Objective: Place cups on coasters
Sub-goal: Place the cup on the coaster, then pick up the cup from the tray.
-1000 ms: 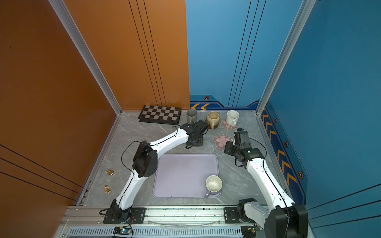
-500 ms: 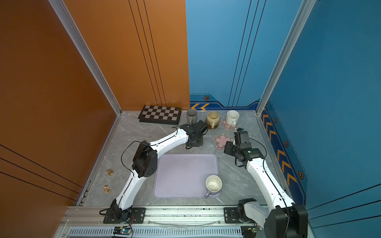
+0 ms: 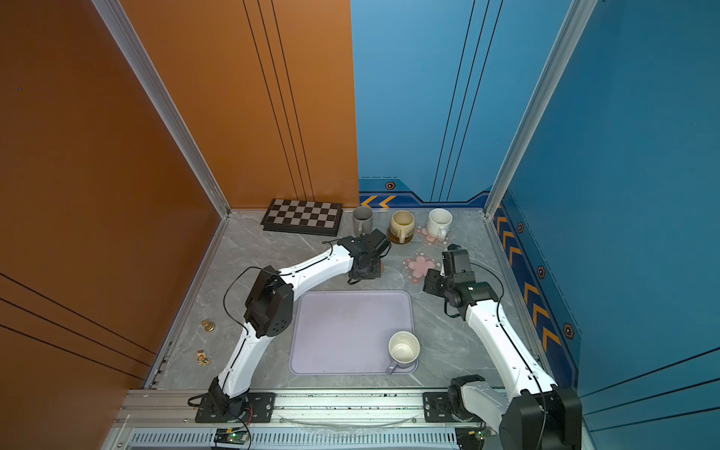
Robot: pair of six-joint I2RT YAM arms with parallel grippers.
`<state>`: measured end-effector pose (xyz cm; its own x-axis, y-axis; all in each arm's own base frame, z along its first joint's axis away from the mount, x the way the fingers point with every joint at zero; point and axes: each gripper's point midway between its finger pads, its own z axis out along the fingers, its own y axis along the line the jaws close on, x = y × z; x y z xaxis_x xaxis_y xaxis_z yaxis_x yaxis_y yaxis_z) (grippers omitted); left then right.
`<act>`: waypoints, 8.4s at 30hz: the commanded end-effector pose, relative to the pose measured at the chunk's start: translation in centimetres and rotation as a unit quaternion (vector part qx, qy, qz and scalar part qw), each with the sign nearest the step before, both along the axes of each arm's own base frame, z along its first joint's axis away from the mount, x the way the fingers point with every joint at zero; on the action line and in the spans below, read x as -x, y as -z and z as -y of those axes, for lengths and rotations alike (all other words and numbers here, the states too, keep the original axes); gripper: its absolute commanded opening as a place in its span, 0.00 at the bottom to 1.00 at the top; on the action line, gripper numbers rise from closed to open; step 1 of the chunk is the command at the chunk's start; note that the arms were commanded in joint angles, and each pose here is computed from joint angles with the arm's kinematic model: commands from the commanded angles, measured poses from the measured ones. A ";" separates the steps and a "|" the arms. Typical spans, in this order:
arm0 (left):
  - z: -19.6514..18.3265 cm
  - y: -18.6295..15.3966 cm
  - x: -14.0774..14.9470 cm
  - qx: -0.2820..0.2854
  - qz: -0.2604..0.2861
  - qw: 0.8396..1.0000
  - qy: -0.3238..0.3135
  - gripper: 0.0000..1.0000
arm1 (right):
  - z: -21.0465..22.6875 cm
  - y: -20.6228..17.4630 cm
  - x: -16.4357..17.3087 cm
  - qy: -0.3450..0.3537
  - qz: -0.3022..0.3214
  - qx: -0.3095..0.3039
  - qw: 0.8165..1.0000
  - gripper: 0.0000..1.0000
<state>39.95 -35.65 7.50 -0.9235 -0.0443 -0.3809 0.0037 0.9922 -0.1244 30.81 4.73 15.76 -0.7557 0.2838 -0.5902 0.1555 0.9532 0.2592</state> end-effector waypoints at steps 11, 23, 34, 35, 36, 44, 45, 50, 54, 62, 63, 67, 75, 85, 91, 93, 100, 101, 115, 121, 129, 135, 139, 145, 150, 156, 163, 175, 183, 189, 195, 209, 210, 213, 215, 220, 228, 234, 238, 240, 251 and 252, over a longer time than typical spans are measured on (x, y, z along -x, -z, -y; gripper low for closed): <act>1.6 1.3 1.6 0.017 -0.054 0.997 0.042 0.00 | 0.5 -0.6 0.7 0.015 0.012 -0.007 1.000 0.61; 2.4 2.2 2.3 0.020 -0.068 0.996 0.048 0.00 | 0.5 -0.7 0.7 0.016 0.013 -0.008 1.000 0.61; 2.6 2.3 2.1 0.021 -0.074 0.996 0.044 0.12 | 0.7 -0.7 0.7 0.017 0.013 -0.007 1.000 0.61; 2.5 2.3 2.0 0.022 -0.075 0.996 0.042 0.14 | 0.7 -0.7 0.7 0.017 0.012 -0.007 1.000 0.61; 2.3 2.2 2.0 0.022 -0.075 0.996 0.040 0.16 | 0.7 -0.7 0.7 0.017 0.013 -0.007 1.000 0.61; 2.0 1.2 1.5 0.021 -0.060 0.997 0.038 0.32 | 0.7 -0.8 0.6 0.017 0.013 -0.005 1.000 0.61; 2.0 1.1 1.5 0.021 -0.059 0.997 0.037 0.32 | 0.7 -0.8 0.6 0.016 0.014 -0.004 1.000 0.61; 1.9 0.6 1.3 0.022 -0.054 0.998 0.036 0.34 | 0.9 -0.8 0.8 0.018 0.014 -0.001 1.000 0.61; 1.7 0.5 1.4 0.021 -0.053 0.998 0.033 0.34 | 0.9 -0.9 0.9 0.019 0.015 -0.002 1.000 0.61; 1.5 -0.7 1.7 0.020 -0.042 0.998 0.033 0.35 | 1.0 -1.1 1.2 0.019 0.016 -0.001 1.000 0.61; 1.4 -1.0 1.7 0.021 -0.039 0.998 0.033 0.35 | 1.0 -1.1 1.3 0.019 0.016 -0.001 1.000 0.61; 0.6 -2.2 1.8 0.017 -0.028 0.999 0.028 0.70 | 1.1 -1.4 1.4 0.020 0.017 -0.002 1.000 0.61; -0.8 -3.5 2.7 0.008 -0.019 0.999 0.026 0.69 | 1.8 -2.7 2.2 0.039 0.017 0.021 0.999 0.61; -5.0 -5.6 7.1 -0.046 0.004 0.997 0.055 0.68 | 1.1 -4.2 5.0 0.026 -0.008 0.047 0.999 0.61; -9.3 -8.2 10.1 -0.087 0.057 0.993 0.049 0.63 | 0.2 -5.5 7.7 0.029 0.001 0.035 0.999 0.61; -10.6 -9.3 10.8 -0.093 0.079 0.992 0.043 0.63 | -0.2 -5.7 8.6 0.030 0.002 0.030 0.999 0.61; -14.5 -10.0 12.9 -0.107 0.098 0.989 0.031 0.62 | -2.4 -6.4 11.4 0.022 0.012 0.013 1.000 0.61; -14.8 -9.8 13.1 -0.109 0.097 0.989 0.029 0.62 | -2.7 -6.4 11.6 0.020 0.014 0.010 1.000 0.60; -18.8 -9.9 15.2 -0.094 0.105 0.990 0.001 0.62 | -8.1 -5.8 16.7 -0.046 -0.043 -0.093 0.994 0.58; -19.3 -9.9 15.7 -0.083 0.105 0.991 -0.007 0.61 | -9.4 -2.9 19.3 -0.056 -0.091 -0.084 0.991 0.57; -19.2 -9.9 16.0 -0.077 0.100 0.992 -0.001 0.61 | -11.5 -2.0 21.7 -0.080 -0.115 -0.075 0.987 0.57; -19.1 -10.4 16.2 -0.059 0.100 0.993 -0.003 0.61 | -12.1 -1.7 23.7 -0.064 -0.133 -0.080 0.986 0.55; -18.8 -11.6 16.0 -0.040 0.109 0.993 -0.005 0.61 | -12.4 -1.3 25.3 -0.052 -0.143 -0.076 0.985 0.55; -18.7 -11.8 16.2 -0.031 0.109 0.994 -0.006 0.62 | -12.1 0.2 25.2 -0.015 -0.138 -0.077 0.987 0.56; -19.0 -11.9 16.5 -0.025 0.109 0.994 -0.004 0.62 | -12.0 1.5 24.9 0.023 -0.148 -0.087 0.985 0.55; -19.5 -12.5 16.9 -0.009 0.116 0.993 -0.009 0.62 | -13.8 3.7 25.1 0.018 -0.196 -0.067 0.978 0.56; -20.8 -12.4 17.2 0.002 0.116 0.993 -0.025 0.62 | -13.6 5.2 25.0 0.044 -0.227 -0.061 0.971 0.55; -21.9 -12.1 17.2 0.006 0.110 0.993 -0.037 0.62 | -13.0 7.3 24.1 0.065 -0.252 -0.014 0.965 0.55; -22.2 -12.0 17.1 0.008 0.107 0.993 -0.044 0.62 | -11.5 8.6 24.3 0.059 -0.263 0.012 0.963 0.54; -22.1 -11.9 17.1 0.010 0.103 0.993 -0.047 0.62 | -11.3 8.8 24.3 0.043 -0.265 0.024 0.963 0.53; -21.8 -11.5 17.0 0.011 0.096 0.994 -0.047 0.62 | -10.3 9.4 24.7 0.040 -0.271 0.026 0.961 0.49; -20.8 -10.8 16.7 0.019 0.081 0.995 -0.046 0.62 | -9.5 9.0 23.3 -0.013 -0.244 0.062 0.968 0.40; -20.8 -10.8 16.7 0.020 0.080 0.995 -0.046 0.62 | -9.5 9.1 23.4 -0.016 -0.248 0.067 0.966 0.39; -20.7 -10.8 16.7 0.019 0.080 0.996 -0.046 0.62 | -9.7 9.0 23.4 -0.034 -0.249 0.080 0.965 0.38; -20.7 -10.8 16.7 0.018 0.079 0.996 -0.047 0.62 | -9.8 8.9 23.3 -0.042 -0.247 0.088 0.964 0.38; -20.7 -10.6 16.7 0.018 0.077 0.996 -0.050 0.62 | -10.1 9.0 23.3 -0.058 -0.252 0.107 0.960 0.35; -20.9 -10.7 16.8 0.020 0.080 0.995 -0.053 0.62 | -10.7 9.0 23.3 -0.076 -0.252 0.137 0.955 0.23; -20.8 -10.6 16.8 0.021 0.078 0.995 -0.052 0.61 | -10.3 9.1 23.3 -0.072 -0.245 0.141 0.957 0.11; -20.9 -10.7 16.9 0.023 0.079 0.995 -0.054 0.60 | -10.2 9.0 23.0 -0.073 -0.234 0.145 0.959 0.02; -20.8 -10.8 16.9 0.025 0.080 0.995 -0.054 0.60 | -10.4 8.8 22.8 -0.073 -0.228 0.143 0.960 0.00; -20.8 -10.5 16.9 0.024 0.075 0.995 -0.056 0.59 | -11.2 7.3 21.4 -0.095 -0.189 0.140 0.967 0.00; -20.7 -10.5 16.9 0.023 0.075 0.995 -0.056 0.59 | -11.3 7.0 21.2 -0.097 -0.182 0.138 0.969 0.00</act>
